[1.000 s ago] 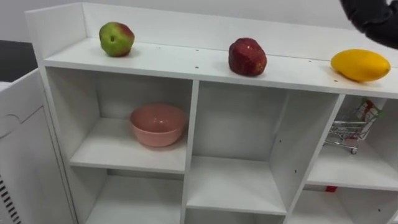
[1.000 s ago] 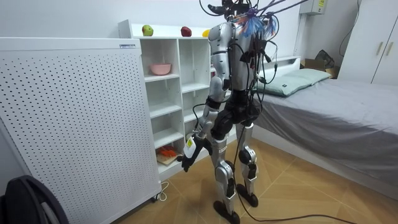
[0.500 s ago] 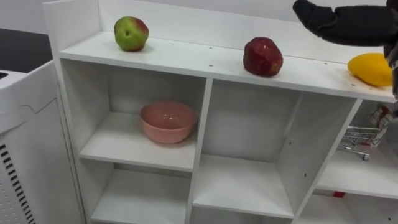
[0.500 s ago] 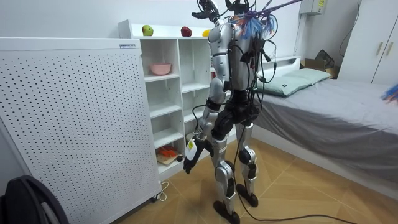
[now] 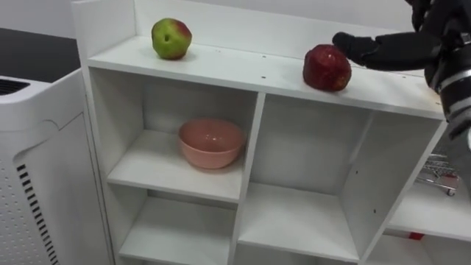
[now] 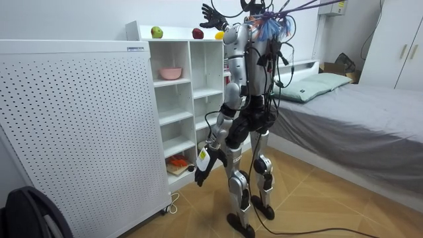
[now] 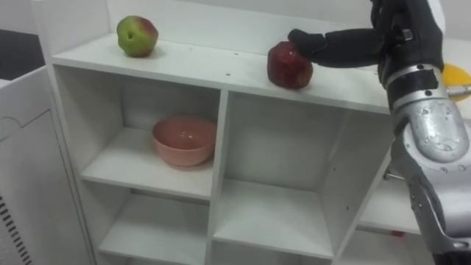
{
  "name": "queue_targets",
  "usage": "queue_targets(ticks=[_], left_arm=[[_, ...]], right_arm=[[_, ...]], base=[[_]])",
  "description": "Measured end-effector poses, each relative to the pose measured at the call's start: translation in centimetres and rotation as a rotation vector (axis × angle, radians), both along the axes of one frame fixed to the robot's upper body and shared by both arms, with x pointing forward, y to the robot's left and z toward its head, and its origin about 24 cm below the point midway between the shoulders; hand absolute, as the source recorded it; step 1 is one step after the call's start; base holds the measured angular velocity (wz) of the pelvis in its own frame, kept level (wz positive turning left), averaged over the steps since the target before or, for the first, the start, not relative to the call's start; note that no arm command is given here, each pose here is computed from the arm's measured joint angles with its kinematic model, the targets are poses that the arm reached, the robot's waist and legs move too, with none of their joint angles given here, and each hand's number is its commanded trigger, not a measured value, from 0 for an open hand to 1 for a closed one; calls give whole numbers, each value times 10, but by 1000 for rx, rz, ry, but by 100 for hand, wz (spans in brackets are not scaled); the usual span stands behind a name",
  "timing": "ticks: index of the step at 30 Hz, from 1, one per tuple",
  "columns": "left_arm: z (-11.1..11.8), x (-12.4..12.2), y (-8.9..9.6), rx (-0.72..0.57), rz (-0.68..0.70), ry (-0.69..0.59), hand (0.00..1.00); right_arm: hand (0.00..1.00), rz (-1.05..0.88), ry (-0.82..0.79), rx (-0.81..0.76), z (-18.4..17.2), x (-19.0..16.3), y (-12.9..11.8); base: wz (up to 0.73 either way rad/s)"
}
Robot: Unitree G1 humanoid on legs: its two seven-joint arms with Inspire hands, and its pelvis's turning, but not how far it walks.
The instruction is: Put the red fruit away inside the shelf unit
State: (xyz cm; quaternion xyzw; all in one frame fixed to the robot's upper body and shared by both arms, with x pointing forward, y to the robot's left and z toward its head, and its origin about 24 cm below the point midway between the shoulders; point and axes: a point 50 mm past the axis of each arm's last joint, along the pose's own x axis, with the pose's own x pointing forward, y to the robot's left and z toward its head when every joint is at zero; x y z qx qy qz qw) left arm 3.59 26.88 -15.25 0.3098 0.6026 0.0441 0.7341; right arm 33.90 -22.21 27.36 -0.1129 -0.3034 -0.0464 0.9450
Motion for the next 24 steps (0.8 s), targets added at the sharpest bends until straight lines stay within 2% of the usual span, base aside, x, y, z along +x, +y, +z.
queue_targets(ticks=[10,24], left_arm=[[-1,1,-3,-30,-19,12,0],[-1,2,-1,-37,-21,23,0]], right_arm=[[0,47,70,-66,-10,7,3],[0,59,112,-81,-17,10,4]], base=[[0],[0]])
